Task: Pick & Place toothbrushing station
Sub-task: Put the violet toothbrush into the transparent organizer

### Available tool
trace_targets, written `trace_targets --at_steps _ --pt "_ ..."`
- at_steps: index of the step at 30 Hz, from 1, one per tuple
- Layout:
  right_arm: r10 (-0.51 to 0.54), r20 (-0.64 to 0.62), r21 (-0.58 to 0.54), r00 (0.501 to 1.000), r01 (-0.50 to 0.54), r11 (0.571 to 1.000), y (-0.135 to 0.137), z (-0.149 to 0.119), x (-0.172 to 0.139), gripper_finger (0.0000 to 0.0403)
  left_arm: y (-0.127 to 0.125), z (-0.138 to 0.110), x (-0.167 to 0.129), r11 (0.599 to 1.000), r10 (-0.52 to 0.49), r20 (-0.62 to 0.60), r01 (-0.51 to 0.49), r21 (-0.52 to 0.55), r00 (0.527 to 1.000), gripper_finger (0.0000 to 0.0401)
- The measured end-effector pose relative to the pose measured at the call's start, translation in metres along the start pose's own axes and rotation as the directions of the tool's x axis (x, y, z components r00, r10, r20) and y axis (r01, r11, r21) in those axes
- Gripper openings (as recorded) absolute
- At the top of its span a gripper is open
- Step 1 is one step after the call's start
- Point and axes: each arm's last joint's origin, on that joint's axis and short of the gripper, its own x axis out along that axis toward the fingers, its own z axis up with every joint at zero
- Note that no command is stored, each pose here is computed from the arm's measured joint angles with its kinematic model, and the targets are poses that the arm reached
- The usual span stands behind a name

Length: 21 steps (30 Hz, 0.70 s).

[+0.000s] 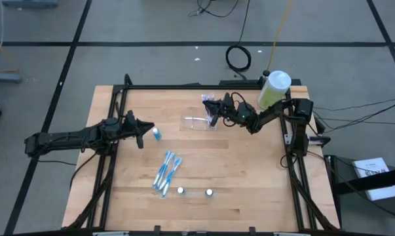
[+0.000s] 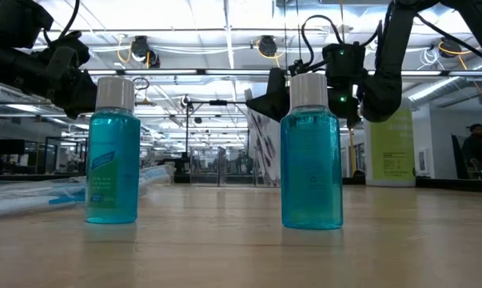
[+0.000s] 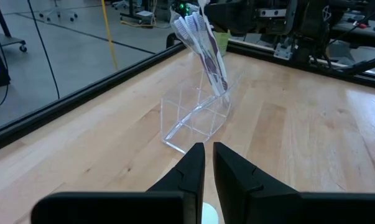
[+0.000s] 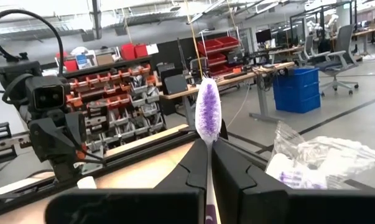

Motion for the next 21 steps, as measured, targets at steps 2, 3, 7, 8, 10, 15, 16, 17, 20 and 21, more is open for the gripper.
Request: trace_targets --at_steps 2,3,7,8,10,15,16,17,20,21 --pt "-0.001 -0.003 0.0 1.0 0.001 1.0 0.0 -0.001 -0.001 0.0 0.0 0.0 0.0 1.0 0.0 0.0 0.0 0.0 1.0 0.0037" --pt "-0.002 -0.009 -0.001 1.0 0.002 1.0 0.0 -0.001 -0.002 0.0 0.0 0.0 0.0 1.0 0.0 0.0 0.0 0.0 1.0 0.0037" --pt "-0.008 -0.036 -0.002 0.999 0.008 1.0 -0.001 -0.005 -0.005 0.0 0.0 0.0 0.0 1.0 0.0 0.0 0.0 0.0 1.0 0.0037" --pt "-0.009 -0.04 0.001 0.999 0.009 1.0 -0.002 -0.006 -0.006 0.0 0.0 0.0 0.0 1.0 0.0 0.0 0.0 0.0 1.0 0.0037" --pt "-0.014 -0.05 0.003 0.999 0.014 1.0 -0.002 -0.008 -0.009 0.0 0.0 0.0 0.0 1.0 0.0 0.0 0.0 0.0 1.0 0.0037" --pt "-0.049 -0.062 -0.003 0.997 0.049 0.999 0.0 -0.012 -0.014 0.0 0.0 0.0 0.0 1.0 0.0 0.0 0.0 0.0 1.0 0.0037" --pt "-0.047 -0.065 -0.006 0.997 0.047 0.999 0.0 -0.013 -0.015 0.0 0.0 0.0 0.0 1.0 0.0 0.0 0.0 0.0 1.0 0.0037" --pt "-0.045 -0.067 -0.005 0.997 0.045 0.999 0.001 -0.013 -0.015 0.0 0.0 0.0 0.0 1.0 0.0 0.0 0.0 0.0 1.0 0.0037" --pt "-0.038 -0.071 -0.008 0.997 0.037 0.999 0.004 -0.014 -0.015 0.0 0.0 0.0 0.0 1.0 0.0 0.0 0.0 0.0 1.0 0.0037" --pt "-0.035 -0.071 -0.009 0.997 0.035 0.999 0.005 -0.014 -0.015 0.0 0.0 0.0 0.0 1.0 0.0 0.0 0.0 0.0 1.0 0.0037"
